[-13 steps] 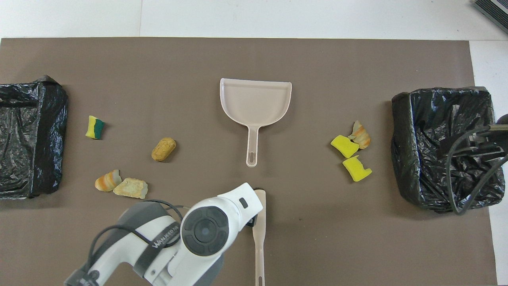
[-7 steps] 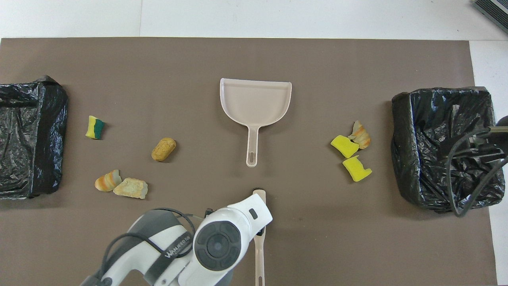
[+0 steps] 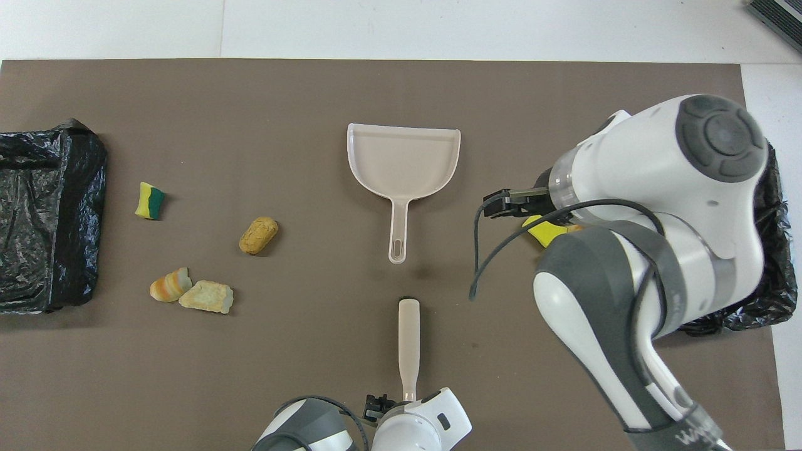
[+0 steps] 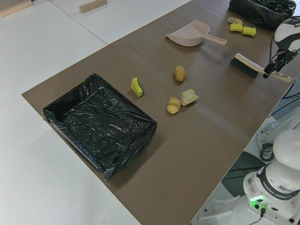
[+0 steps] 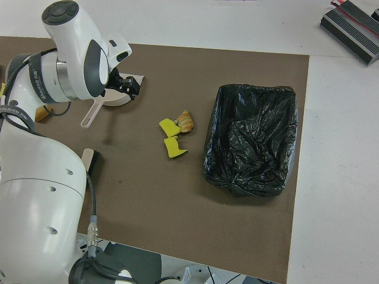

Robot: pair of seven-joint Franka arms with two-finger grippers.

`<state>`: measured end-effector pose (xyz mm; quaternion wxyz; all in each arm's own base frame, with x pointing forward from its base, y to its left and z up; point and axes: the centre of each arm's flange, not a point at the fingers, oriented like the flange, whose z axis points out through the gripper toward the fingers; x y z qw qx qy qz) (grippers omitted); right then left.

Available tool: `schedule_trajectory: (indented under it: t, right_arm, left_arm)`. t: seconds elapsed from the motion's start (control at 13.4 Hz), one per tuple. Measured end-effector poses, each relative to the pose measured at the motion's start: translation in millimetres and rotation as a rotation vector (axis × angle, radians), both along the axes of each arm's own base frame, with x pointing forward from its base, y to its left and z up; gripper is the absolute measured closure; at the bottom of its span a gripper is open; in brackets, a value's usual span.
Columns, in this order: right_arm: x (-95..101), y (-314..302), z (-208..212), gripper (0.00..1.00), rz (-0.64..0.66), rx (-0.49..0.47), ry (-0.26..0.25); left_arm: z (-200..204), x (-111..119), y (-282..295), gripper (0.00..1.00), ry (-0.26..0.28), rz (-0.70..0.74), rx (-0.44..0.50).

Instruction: Sweep and dump trash in bin

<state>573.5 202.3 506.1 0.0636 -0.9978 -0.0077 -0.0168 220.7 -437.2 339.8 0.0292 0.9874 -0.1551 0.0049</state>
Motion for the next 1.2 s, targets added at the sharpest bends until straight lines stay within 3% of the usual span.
schedule_trajectory:
  t: [0.07, 0.45, 0.82, 1.05, 1.2]
  right_arm:
    - [4.4, 15, -11, 0.00, -0.024, 0.001, 0.010]
    - [14.4, 95, -67, 0.00, -0.113, -0.017, 0.069]
    - [33.7, 131, -114, 0.00, -0.201, -0.005, 0.104]
    - [30.2, 155, -135, 0.00, -0.182, -0.007, 0.122]
    - [28.2, 164, -137, 0.00, -0.173, 0.003, 0.105]
  left_arm:
    - [0, 0, 0, 0.11, 0.000, 0.003, 0.000]
    - [-1, 4, 3, 0.73, 0.004, 0.014, 0.006]
    - [7, 20, 28, 0.74, 0.031, 0.047, 0.100]
    - [19, 29, 58, 0.74, 0.023, 0.032, 0.238]
    - [24, 33, 76, 0.74, 0.013, 0.021, 0.335]
